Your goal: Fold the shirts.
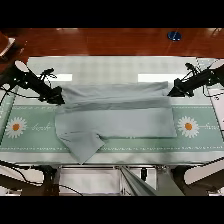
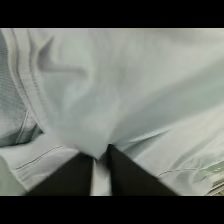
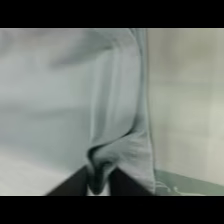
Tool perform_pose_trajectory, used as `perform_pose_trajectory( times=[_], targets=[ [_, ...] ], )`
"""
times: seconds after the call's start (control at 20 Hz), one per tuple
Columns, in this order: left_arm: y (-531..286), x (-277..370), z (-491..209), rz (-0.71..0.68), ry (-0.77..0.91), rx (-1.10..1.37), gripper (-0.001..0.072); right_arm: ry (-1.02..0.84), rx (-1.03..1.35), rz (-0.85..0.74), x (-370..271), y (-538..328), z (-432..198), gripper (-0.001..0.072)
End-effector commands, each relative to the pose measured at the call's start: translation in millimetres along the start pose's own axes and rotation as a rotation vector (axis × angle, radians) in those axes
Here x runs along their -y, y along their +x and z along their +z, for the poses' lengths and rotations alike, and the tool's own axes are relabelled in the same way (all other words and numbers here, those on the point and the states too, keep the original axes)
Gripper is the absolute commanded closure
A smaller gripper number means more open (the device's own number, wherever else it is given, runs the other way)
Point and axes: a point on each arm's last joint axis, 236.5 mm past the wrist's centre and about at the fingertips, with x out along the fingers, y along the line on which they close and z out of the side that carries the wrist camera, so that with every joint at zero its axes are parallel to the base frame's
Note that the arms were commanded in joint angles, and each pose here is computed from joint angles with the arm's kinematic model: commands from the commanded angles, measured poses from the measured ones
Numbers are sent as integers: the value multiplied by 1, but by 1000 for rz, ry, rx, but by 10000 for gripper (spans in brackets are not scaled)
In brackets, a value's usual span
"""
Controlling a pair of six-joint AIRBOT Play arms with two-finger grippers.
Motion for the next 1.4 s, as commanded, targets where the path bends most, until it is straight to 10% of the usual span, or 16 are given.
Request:
perform_pose_trajectory(
  times=[0.0, 0.4, 0.75, 1.35],
  targets=[
    [-1, -1, -12, -3, -28, -43, 202, 35, -17, 3, -3, 1, -9, 303],
    [-49, -47, -81, 90, -200, 253, 200, 134, 372, -174, 34, -85, -61, 300],
    [24, -20, -153, -254, -448, 331, 200, 250, 534, 61, 4, -43, -129, 300],
    [91, 16, -182, -222, -365, 110, 207, 331, 655, 140, 3, -99, -110, 300]
  ],
)
